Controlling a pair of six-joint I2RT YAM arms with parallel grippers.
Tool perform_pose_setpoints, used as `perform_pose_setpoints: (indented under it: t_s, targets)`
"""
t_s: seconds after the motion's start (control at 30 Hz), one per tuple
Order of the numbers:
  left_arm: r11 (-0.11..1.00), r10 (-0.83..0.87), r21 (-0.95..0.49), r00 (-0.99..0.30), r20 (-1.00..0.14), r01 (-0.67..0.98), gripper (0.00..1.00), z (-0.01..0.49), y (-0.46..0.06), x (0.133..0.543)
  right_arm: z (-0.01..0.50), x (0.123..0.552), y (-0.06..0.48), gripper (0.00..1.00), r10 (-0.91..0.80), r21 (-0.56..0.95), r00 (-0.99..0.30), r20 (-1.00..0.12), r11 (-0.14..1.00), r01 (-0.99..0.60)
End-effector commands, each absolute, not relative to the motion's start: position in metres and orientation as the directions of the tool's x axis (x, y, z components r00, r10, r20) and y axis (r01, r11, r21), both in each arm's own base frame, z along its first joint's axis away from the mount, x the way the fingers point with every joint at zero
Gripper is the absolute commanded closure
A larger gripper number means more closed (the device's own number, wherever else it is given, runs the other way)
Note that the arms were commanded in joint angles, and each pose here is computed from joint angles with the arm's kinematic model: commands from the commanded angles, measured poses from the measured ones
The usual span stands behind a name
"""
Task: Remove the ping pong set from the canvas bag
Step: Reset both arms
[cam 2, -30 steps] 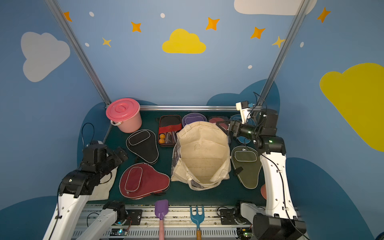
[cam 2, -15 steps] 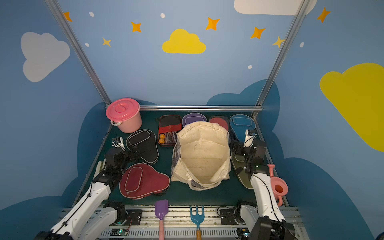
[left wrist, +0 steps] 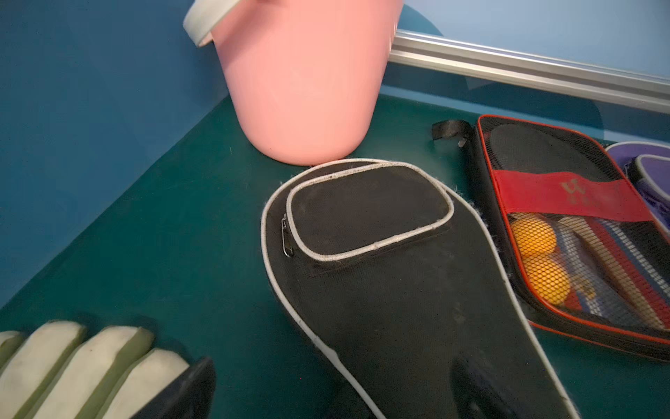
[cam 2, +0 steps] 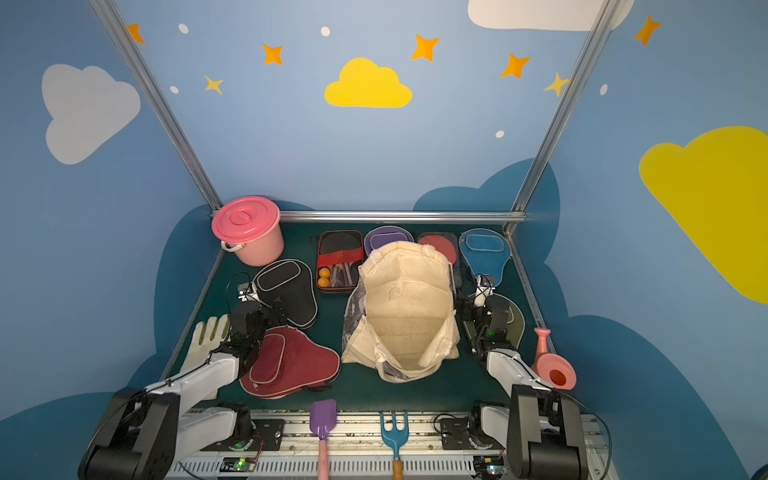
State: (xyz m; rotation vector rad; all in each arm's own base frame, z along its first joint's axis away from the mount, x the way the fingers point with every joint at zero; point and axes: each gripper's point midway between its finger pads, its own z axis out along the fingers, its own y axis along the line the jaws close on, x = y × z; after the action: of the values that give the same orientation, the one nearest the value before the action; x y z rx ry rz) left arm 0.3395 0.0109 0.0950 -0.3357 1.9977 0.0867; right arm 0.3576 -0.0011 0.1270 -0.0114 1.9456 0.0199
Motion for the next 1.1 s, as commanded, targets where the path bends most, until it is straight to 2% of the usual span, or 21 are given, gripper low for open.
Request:
perform_pose_setpoints:
  t_s: [0.0, 0.17, 0.23, 0.43, 0.5, 0.63, 0.7, 0.77, 0.87, 1.07]
  targets:
    - [0.954, -0.198, -0.106, -0.326, -0.924, -0.281, 0.0, 0.114, 0.013, 0.359, 0.152, 0.368, 0.003, 0.07, -0.013, -0.005, -0.298, -0.955, 1.0, -0.029]
    - [0.958, -0.192, -0.085, -0.391, -0.9, -0.275, 0.0, 0.107, 0.011, 0.371, 0.119, 0.353, 0.001, 0.07, 0.001, 0.001, -0.351, -0.936, 1.0, -0.002]
    - [0.956, -0.199, -0.092, -0.384, -0.902, -0.279, 0.0, 0.108, 0.013, 0.37, 0.125, 0.35, 0.001, 0.07, -0.003, -0.007, -0.301, -0.954, 1.0, 0.011]
    - [0.939, -0.193, -0.088, -0.299, -0.934, -0.332, 0.0, 0.115, 0.039, 0.367, 0.123, 0.366, -0.003, 0.07, 0.029, 0.019, -0.323, -0.946, 0.999, 0.036]
    - [0.946, -0.207, -0.109, -0.312, -0.927, -0.305, 0.0, 0.108, 0.038, 0.373, 0.122, 0.372, 0.005, 0.07, 0.036, 0.038, -0.287, -0.957, 0.999, -0.002]
    - [0.942, -0.208, -0.099, -0.328, -0.921, -0.319, 0.0, 0.085, 0.041, 0.383, 0.094, 0.385, 0.015, 0.07, -0.015, -0.008, -0.324, -0.946, 1.0, -0.022]
    - [0.943, -0.196, -0.094, -0.304, -0.932, -0.32, 0.0, 0.087, 0.041, 0.385, 0.094, 0.392, 0.014, 0.07, -0.02, -0.021, -0.313, -0.949, 1.0, -0.001]
    - [0.94, -0.22, -0.105, -0.342, -0.914, -0.325, 0.0, 0.084, 0.041, 0.385, 0.09, 0.392, 0.011, 0.07, -0.004, -0.013, -0.399, -0.917, 1.0, 0.019]
    - [0.94, -0.229, -0.114, -0.35, -0.908, -0.32, 0.0, 0.083, 0.043, 0.387, 0.091, 0.394, 0.009, 0.07, 0.008, 0.0, -0.356, -0.934, 1.0, 0.022]
    - [0.941, -0.228, -0.115, -0.347, -0.91, -0.317, 0.0, 0.084, 0.043, 0.388, 0.089, 0.392, 0.011, 0.07, -0.001, -0.006, -0.386, -0.922, 1.0, 0.013]
